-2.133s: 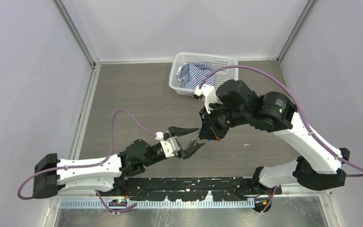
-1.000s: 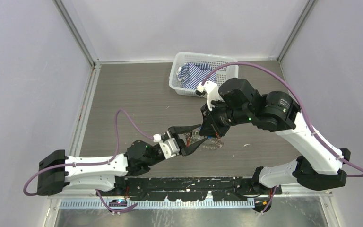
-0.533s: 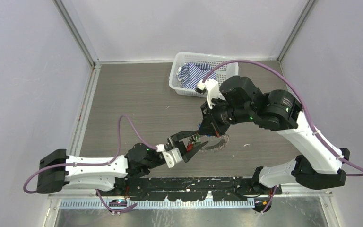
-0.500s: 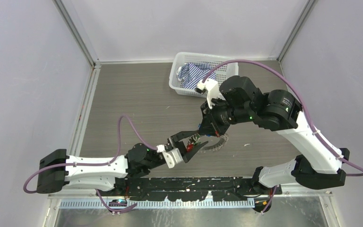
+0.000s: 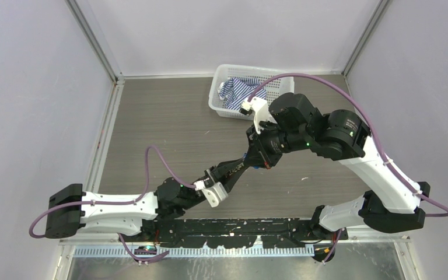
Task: Remove the keys from the keyring
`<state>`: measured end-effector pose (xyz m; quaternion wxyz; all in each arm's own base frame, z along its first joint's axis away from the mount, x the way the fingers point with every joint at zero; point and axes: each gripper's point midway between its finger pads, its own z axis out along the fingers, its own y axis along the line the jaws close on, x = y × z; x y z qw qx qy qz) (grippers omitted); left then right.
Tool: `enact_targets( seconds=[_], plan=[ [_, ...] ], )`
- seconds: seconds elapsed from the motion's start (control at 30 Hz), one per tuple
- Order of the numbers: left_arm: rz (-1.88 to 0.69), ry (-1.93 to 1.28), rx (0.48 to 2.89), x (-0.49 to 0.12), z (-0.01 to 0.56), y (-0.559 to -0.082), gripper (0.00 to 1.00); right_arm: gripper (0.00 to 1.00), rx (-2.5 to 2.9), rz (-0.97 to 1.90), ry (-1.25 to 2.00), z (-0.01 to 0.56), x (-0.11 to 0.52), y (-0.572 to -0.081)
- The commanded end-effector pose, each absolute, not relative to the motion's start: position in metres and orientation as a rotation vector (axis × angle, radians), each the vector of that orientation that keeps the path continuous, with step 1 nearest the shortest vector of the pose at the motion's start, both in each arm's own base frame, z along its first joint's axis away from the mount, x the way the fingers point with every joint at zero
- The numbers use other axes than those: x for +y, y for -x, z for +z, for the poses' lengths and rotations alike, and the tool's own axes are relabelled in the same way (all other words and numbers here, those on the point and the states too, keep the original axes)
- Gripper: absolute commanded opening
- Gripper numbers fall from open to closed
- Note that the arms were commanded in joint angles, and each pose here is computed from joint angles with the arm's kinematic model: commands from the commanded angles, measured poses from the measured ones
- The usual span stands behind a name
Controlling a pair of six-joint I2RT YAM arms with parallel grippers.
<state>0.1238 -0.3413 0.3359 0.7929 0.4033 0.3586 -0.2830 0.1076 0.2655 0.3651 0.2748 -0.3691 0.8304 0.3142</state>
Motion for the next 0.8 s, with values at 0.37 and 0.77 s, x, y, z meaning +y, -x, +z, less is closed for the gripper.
enact_targets(
  seconds=[0.37,0.77],
  plan=[
    [-0.559,-0.684,0.743,-0.315,0.386,-0.134,0.01,0.01,2.179,0.894,1.012,0.373,0.255,-0.096],
    [-0.595,-0.809,0.685,-0.325,0.384,-0.117,0.01,0.01,2.153,0.836,0.977,0.372,0.256,-0.110]
  ],
)
